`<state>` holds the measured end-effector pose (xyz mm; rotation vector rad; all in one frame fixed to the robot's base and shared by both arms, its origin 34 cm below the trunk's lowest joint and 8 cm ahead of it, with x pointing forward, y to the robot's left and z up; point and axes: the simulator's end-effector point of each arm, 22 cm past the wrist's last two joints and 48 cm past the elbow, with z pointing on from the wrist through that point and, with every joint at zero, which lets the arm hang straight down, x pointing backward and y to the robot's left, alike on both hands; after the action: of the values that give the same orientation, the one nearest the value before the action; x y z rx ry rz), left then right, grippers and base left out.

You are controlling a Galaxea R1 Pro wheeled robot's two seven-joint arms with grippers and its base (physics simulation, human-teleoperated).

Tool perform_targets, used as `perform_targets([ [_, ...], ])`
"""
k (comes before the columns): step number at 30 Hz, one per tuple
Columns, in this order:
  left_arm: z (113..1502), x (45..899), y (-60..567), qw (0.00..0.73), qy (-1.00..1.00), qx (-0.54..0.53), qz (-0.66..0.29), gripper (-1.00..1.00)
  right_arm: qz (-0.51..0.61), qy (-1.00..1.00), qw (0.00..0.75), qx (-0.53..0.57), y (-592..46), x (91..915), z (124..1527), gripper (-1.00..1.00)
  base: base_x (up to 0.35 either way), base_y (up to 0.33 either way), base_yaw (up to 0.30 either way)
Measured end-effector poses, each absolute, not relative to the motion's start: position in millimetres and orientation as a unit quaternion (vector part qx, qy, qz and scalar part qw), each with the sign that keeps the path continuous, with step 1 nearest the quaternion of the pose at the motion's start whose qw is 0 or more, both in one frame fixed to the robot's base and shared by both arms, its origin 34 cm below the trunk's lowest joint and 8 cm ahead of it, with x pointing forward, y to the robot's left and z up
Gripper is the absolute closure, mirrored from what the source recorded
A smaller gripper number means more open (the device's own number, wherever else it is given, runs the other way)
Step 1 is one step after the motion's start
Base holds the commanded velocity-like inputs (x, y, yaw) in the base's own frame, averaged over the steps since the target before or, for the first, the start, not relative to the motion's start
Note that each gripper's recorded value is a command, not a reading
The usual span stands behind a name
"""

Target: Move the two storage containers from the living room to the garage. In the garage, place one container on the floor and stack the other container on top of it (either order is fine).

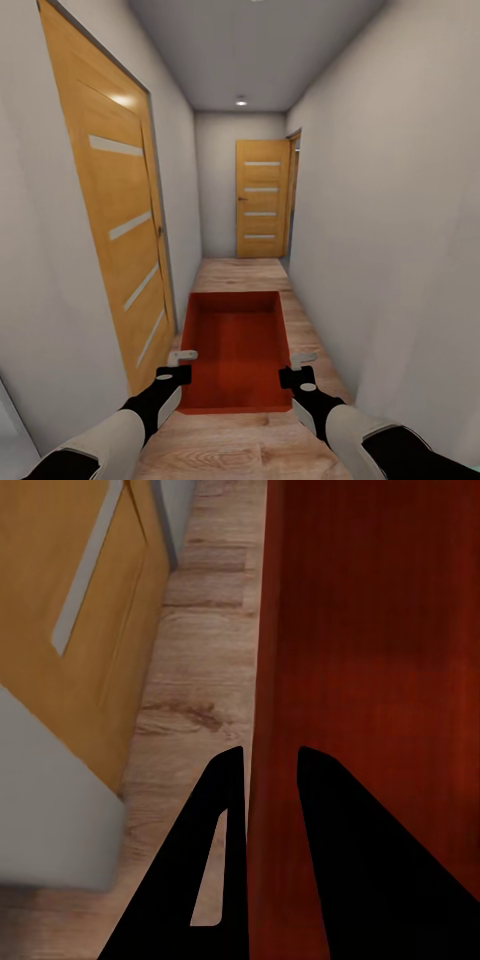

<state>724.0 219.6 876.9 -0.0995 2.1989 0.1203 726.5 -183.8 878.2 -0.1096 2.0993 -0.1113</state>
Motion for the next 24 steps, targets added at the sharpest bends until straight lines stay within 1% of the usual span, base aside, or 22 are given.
perform_targets([
  [24,874.9,722.5,217.8,0.449,0.891,-0.04,0.049,1.0,-0.046,0.868,0.493,-0.047,-185.6,726.0,876.7,1.0,0.322,0.0,0.0],
])
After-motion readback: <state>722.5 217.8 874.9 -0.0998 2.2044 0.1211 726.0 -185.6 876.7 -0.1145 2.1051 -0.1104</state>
